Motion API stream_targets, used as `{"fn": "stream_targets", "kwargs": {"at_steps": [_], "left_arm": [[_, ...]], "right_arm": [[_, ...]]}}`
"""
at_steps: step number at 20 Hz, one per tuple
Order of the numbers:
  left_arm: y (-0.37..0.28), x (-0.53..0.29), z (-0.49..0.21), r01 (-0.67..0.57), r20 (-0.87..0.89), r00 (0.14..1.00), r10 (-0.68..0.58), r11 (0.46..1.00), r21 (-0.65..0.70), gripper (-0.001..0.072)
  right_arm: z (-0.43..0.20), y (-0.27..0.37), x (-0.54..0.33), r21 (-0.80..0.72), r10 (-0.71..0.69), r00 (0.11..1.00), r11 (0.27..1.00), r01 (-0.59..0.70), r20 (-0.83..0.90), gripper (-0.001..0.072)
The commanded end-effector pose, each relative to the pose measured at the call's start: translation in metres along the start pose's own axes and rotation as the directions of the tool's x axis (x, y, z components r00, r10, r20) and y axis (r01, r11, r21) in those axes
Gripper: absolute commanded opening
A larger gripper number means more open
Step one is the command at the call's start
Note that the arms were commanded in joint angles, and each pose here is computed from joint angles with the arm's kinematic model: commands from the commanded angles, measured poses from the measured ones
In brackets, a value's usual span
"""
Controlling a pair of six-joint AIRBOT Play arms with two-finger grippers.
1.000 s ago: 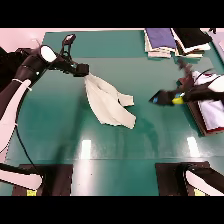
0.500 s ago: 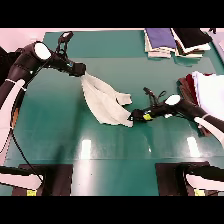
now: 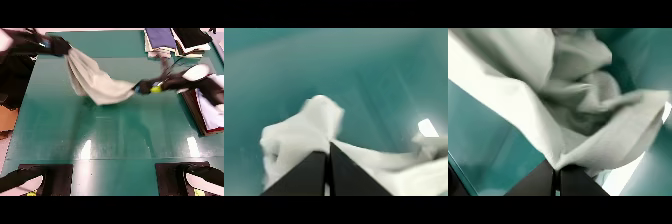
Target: Fold the shirts.
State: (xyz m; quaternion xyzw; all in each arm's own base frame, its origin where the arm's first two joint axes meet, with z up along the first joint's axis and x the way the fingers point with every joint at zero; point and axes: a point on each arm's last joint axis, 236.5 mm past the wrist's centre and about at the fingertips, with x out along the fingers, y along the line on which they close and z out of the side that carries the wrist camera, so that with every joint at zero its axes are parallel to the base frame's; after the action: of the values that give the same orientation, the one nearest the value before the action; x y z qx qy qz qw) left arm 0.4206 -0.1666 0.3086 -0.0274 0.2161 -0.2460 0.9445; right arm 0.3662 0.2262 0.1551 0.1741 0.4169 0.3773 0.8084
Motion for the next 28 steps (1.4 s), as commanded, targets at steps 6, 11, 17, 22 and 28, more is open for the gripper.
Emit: {"fn": "stream_targets", "kwargs": {"at_steps": [6,11,17,22,28], "left_arm": [[-0.057,-0.135,0.046,0.058,0.217,0.973,-0.078,0.993,0.1,0.0024],[-0.049,-0.041,-0.068,0.145,-0.229,0.964,-0.132,0.989,0.039,0.0024],[-0.091,0.027,-0.234,0.277,-0.618,0.749,-0.24,0.96,-0.037,0.049],[-0.033,0.011,-0.171,0.126,-0.465,0.876,-0.129,0.991,-0.038,0.0498],[0.101,0.01,-0.209,-0.221,-0.48,0.874,0.076,0.941,-0.255,0.0498]], "right_arm": [[0.052,0.069,-0.188,-0.109,-0.202,0.939,0.965,0.24,0.277,0.0018],[0.008,0.004,-0.151,0.034,-0.292,0.956,0.956,0.291,0.042,0.0018],[-0.056,-0.08,-0.084,0.208,-0.286,0.94,0.924,0.322,-0.186,0.0018],[-0.059,-0.085,-0.08,0.219,-0.292,0.94,0.919,0.327,-0.178,0.0018],[-0.044,-0.079,-0.088,0.198,-0.315,0.944,0.923,0.329,-0.098,0.0018]]}}
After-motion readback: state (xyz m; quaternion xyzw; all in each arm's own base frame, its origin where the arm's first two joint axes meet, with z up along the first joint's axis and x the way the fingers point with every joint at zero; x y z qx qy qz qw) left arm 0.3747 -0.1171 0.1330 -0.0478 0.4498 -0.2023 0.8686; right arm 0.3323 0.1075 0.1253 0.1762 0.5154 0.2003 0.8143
